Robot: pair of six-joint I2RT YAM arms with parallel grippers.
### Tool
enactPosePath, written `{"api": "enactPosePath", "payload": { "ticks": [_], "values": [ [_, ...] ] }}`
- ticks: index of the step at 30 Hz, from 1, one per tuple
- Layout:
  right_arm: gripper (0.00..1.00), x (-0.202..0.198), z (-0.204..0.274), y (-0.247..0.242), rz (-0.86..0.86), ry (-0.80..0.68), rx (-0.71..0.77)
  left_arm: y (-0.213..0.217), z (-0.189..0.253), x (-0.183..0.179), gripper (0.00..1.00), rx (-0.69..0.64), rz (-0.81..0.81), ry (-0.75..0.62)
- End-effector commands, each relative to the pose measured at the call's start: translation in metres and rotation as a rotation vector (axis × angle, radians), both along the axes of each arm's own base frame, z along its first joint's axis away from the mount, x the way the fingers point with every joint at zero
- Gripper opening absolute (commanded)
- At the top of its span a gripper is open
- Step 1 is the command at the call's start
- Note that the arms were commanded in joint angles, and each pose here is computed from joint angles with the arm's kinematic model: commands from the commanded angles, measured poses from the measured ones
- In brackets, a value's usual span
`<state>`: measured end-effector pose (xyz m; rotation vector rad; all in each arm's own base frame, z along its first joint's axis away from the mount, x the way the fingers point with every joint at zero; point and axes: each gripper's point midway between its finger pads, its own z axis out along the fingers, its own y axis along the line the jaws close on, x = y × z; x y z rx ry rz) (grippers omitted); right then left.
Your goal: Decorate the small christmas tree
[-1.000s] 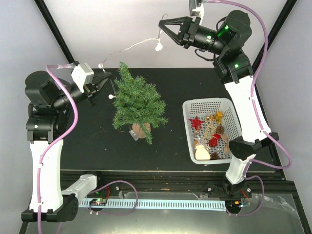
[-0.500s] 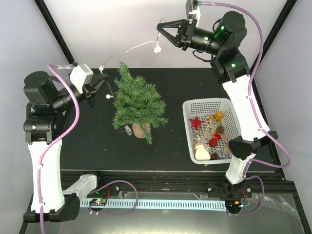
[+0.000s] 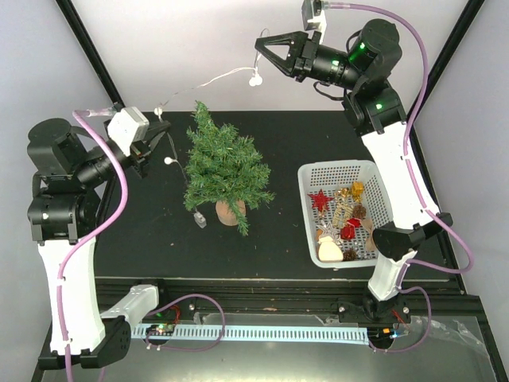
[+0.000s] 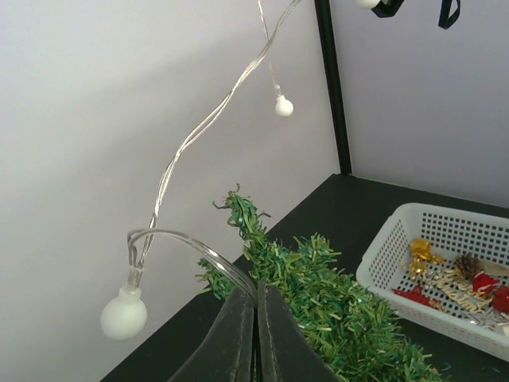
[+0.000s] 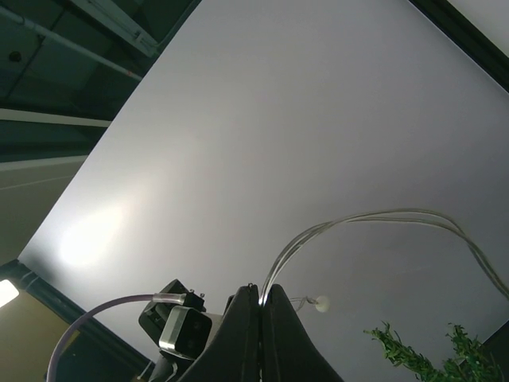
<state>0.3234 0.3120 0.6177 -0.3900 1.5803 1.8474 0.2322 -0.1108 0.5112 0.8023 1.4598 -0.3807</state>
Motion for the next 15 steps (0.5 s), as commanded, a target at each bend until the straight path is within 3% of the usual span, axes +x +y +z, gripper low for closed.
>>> {"api": "enactPosePath", "payload": {
  "ticks": [1, 15],
  "values": [
    [0.01, 0.001, -0.001, 0.004, 0.020, -0.011, 0.010, 0.007, 0.005, -0.004, 0.02, 0.027, 0.045, -0.024],
    [0.01, 0.014, -0.012, 0.011, 0.023, 0.013, 0.006, 0.006, -0.011, 0.031, 0.02, -0.055, 0.033, -0.018]
  ]
}}
